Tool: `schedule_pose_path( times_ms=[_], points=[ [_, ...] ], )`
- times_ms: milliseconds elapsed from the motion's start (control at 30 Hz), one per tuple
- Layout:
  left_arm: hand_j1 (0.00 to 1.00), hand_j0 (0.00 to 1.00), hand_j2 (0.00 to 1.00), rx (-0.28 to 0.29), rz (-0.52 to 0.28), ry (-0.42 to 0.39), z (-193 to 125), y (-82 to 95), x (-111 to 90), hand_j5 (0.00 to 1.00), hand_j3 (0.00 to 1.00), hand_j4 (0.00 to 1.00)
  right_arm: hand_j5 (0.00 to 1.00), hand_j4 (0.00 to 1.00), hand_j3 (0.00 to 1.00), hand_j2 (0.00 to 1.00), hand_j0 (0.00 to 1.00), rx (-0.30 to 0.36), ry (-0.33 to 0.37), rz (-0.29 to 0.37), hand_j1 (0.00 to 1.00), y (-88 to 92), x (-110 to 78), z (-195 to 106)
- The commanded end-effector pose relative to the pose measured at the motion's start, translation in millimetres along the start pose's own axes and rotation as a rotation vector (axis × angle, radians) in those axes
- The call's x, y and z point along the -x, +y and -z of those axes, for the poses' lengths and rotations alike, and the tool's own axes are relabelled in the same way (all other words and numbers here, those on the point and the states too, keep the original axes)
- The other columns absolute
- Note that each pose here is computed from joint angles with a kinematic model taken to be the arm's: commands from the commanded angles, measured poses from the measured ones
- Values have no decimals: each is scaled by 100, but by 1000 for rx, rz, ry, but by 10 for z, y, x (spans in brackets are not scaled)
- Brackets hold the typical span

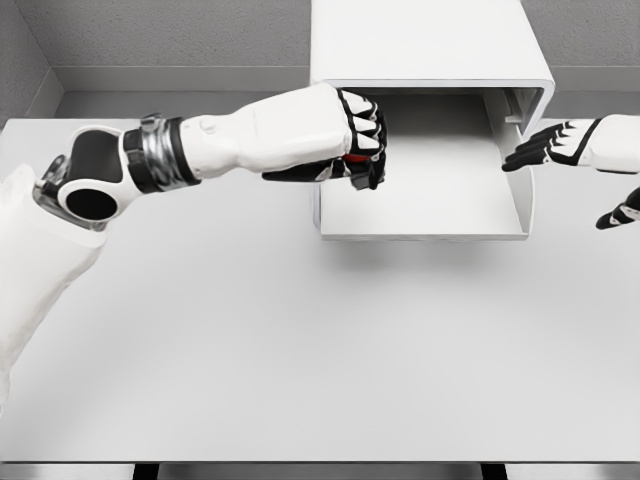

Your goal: Slide open multi-storey tabletop storage cabinets and put open load switch and slide close multi-storey tabletop storage cabinets

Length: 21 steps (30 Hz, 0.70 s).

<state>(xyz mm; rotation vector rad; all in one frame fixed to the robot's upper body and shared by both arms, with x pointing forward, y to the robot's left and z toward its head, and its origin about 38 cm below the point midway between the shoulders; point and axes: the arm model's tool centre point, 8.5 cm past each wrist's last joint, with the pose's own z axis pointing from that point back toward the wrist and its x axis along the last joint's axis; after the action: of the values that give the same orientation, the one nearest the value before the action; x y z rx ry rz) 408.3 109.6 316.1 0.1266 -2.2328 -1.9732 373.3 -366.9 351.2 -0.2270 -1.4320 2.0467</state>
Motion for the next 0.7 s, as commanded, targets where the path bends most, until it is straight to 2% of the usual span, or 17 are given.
schedule_pose_path(
  times_ms=[0,433,667],
  points=[
    [34,34,34,-1,-14,0,105,-52,21,34,34,34,100,100,100,100,100,-1,6,2,100,5,10,-4],
    [35,35,35,48,-62,54,425,-396,222,35,35,35,100,100,100,100,100,-12,20,-3,100,24,32,-23],
    [35,35,35,51,-52,52,459,-354,238,35,35,35,100,100,100,100,100,-20,36,-12,100,28,33,-74]
  ],
)
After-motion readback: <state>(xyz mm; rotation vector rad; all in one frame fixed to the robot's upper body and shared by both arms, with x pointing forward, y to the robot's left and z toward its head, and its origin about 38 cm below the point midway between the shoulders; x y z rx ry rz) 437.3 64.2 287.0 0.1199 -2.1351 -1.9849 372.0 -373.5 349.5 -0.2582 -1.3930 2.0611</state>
